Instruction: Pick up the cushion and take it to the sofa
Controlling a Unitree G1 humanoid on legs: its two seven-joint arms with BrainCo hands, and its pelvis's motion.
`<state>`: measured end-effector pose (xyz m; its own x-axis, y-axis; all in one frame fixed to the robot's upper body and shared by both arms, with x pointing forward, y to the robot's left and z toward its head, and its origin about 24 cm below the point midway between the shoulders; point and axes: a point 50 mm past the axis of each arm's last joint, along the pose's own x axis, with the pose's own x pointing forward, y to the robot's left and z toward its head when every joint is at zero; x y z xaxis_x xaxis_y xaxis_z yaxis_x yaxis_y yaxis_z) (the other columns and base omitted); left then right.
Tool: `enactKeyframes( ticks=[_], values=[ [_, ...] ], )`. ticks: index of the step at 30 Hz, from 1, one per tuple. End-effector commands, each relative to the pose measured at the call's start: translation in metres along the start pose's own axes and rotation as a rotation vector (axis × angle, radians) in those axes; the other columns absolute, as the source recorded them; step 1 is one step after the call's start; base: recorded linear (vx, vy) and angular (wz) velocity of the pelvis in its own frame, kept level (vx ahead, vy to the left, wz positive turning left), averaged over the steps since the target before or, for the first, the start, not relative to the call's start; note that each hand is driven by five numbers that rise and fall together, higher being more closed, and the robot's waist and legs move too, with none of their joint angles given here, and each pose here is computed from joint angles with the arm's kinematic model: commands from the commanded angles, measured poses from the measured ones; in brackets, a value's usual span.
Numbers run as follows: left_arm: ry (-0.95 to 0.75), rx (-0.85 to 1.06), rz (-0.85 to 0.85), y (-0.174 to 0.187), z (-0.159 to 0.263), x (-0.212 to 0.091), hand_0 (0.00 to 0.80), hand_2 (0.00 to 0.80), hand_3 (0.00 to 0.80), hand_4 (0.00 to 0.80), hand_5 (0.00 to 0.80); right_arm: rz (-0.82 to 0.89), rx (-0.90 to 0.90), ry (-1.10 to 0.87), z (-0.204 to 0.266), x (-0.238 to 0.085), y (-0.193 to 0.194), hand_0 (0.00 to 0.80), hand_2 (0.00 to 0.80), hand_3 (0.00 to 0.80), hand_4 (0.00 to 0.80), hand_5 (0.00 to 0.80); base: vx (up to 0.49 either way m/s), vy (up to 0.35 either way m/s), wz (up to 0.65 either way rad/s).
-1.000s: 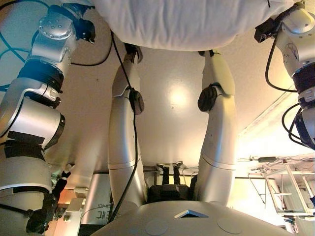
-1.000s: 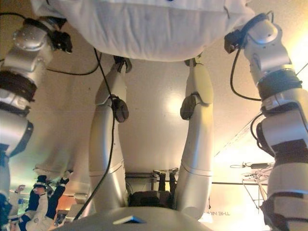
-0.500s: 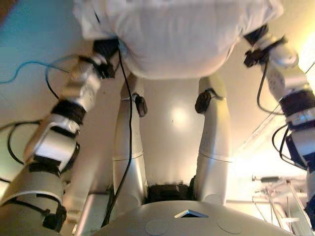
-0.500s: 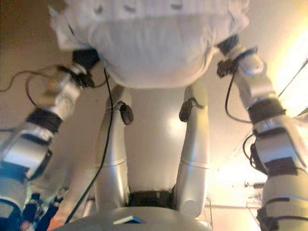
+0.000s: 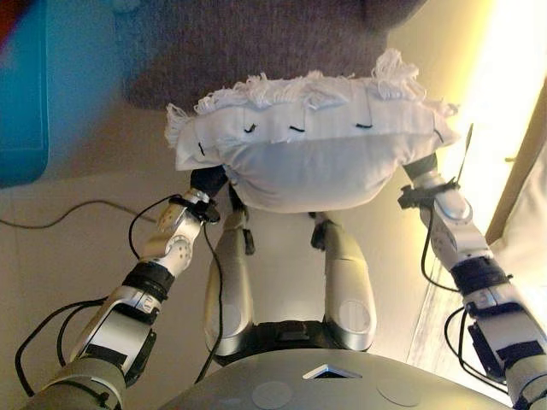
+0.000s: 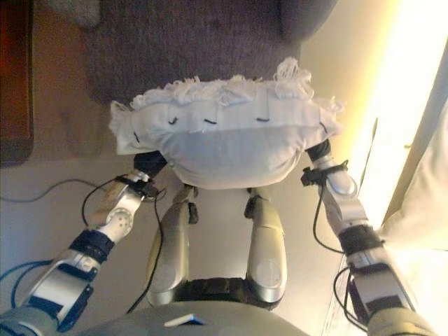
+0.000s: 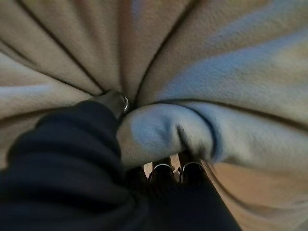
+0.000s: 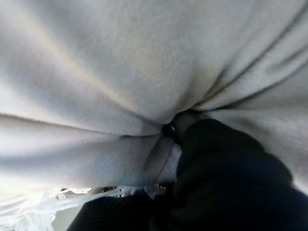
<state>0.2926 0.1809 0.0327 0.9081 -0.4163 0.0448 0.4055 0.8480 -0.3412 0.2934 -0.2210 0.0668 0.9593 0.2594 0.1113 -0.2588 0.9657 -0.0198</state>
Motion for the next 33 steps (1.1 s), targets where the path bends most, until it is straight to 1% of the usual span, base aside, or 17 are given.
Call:
enactKeyframes(
  ticks=[1, 4, 6, 9, 14, 17, 21, 23, 25, 29, 33],
  values=[
    [-0.104, -0.034, -0.348, -0.061, 0.004, 0.004, 0.8, 0.8, 0.8, 0.8, 0.8, 0.255, 0.01, -0.152, 0.017, -0.001, 0.05, 0.8, 0.8, 0.8, 0.8, 0.8, 0.151, 0.054, 0.03],
    [-0.147, -0.059, -0.287, -0.057, 0.003, -0.013, 0.8, 0.8, 0.8, 0.8, 0.8, 0.247, 0.034, -0.171, 0.016, -0.018, 0.055, 0.8, 0.8, 0.8, 0.8, 0.8, 0.227, 0.07, -0.03],
    [-0.228, -0.051, -0.247, -0.055, 0.008, -0.028, 0.8, 0.8, 0.8, 0.8, 0.8, 0.271, 0.05, -0.217, 0.021, -0.029, 0.062, 0.8, 0.8, 0.8, 0.8, 0.8, 0.289, 0.088, -0.11],
    [-0.333, -0.056, -0.192, -0.054, 0.023, -0.039, 0.8, 0.8, 0.8, 0.8, 0.8, 0.289, 0.054, -0.307, 0.037, -0.039, 0.069, 0.8, 0.8, 0.8, 0.8, 0.8, 0.204, 0.065, -0.03],
    [-0.525, -0.018, -0.222, -0.066, 0.058, -0.044, 0.8, 0.8, 0.8, 0.8, 0.8, 0.263, 0.071, -0.491, 0.075, -0.046, 0.069, 0.8, 0.8, 0.8, 0.8, 0.8, 0.083, -0.037, 0.06],
    [-0.604, -0.007, -0.235, -0.074, 0.073, -0.043, 0.8, 0.8, 0.8, 0.8, 0.8, 0.259, 0.085, -0.554, 0.088, -0.047, 0.069, 0.8, 0.8, 0.8, 0.8, 0.8, 0.017, -0.089, 0.25],
    [-0.704, -0.042, -0.21, -0.081, 0.093, -0.045, 0.8, 0.8, 0.8, 0.8, 0.8, 0.248, 0.045, -0.656, 0.109, -0.05, 0.075, 0.8, 0.8, 0.8, 0.8, 0.8, -0.016, -0.145, 0.08],
    [-0.777, 0.007, -0.25, -0.088, 0.104, -0.05, 0.8, 0.8, 0.8, 0.8, 0.8, 0.226, 0.003, -0.697, 0.118, -0.052, 0.077, 0.8, 0.8, 0.8, 0.8, 0.8, -0.071, -0.198, -0.02],
    [-0.804, 0.026, -0.277, -0.096, 0.11, -0.048, 0.8, 0.8, 0.8, 0.8, 0.8, 0.215, -0.007, -0.724, 0.124, -0.05, 0.078, 0.8, 0.8, 0.8, 0.8, 0.8, -0.092, -0.22, -0.04],
    [-0.776, -0.033, -0.257, -0.1, 0.109, -0.037, 0.8, 0.8, 0.8, 0.8, 0.8, 0.197, -0.022, -0.731, 0.128, -0.042, 0.081, 0.8, 0.8, 0.8, 0.8, 0.8, -0.076, -0.231, -0.04],
    [-0.786, -0.04, -0.252, -0.1, 0.102, -0.043, 0.8, 0.8, 0.8, 0.8, 0.8, 0.233, -0.033, -0.724, 0.129, -0.042, 0.082, 0.8, 0.8, 0.8, 0.8, 0.8, -0.108, -0.252, -0.02]
  ],
)
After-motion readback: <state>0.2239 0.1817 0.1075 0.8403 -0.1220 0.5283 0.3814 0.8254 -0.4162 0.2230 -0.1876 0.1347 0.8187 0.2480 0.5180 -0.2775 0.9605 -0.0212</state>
